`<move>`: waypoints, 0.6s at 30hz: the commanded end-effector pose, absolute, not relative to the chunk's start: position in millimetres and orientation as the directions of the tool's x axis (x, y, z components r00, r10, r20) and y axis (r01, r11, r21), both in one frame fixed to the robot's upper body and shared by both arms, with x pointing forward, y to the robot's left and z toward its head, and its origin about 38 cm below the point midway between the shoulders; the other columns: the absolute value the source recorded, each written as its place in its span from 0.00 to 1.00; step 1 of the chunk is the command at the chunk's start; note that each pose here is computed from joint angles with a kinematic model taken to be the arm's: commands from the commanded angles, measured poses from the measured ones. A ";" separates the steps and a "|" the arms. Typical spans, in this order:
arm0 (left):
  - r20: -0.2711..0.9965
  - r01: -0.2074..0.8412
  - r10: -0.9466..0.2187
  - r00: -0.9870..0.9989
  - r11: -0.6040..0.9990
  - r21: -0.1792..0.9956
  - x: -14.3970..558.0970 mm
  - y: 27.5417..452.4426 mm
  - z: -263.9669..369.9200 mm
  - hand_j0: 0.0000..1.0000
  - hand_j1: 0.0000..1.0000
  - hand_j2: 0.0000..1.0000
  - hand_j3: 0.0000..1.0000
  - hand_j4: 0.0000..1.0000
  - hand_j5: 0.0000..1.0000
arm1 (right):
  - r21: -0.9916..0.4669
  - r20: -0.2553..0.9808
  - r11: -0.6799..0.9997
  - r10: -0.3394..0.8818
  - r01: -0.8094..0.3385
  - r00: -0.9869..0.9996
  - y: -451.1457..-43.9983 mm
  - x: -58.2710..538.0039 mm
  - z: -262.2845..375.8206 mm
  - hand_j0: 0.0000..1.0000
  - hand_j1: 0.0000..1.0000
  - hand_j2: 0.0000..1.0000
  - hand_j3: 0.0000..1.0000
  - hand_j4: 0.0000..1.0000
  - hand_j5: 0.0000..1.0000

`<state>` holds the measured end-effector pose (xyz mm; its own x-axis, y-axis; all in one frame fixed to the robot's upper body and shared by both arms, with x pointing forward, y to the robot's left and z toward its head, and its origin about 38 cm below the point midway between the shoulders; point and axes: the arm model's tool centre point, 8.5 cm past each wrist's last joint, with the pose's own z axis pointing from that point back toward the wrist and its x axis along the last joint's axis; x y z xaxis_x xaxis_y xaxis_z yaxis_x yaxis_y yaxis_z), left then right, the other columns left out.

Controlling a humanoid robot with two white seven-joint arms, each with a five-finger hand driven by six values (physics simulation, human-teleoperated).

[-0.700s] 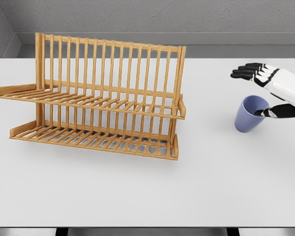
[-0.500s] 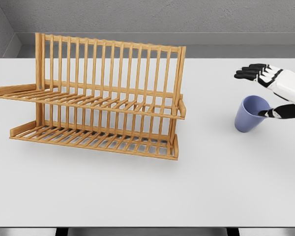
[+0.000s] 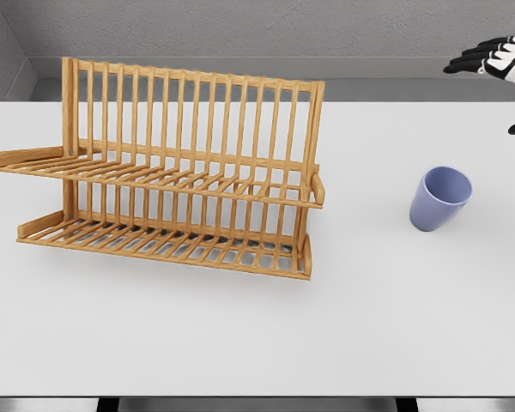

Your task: Right arm put cup on second shelf

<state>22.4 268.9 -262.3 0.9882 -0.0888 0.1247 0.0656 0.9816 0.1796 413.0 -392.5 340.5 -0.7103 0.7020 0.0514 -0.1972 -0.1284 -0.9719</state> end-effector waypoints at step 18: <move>0.124 0.067 -0.090 0.988 0.981 0.180 22.2 269.0 -262.3 1.00 1.00 1.00 1.00 1.00 1.00 | -0.860 0.124 -0.263 0.724 -0.437 -0.679 -392.0 415.5 237.8 1.00 1.00 1.00 1.00 1.00 1.00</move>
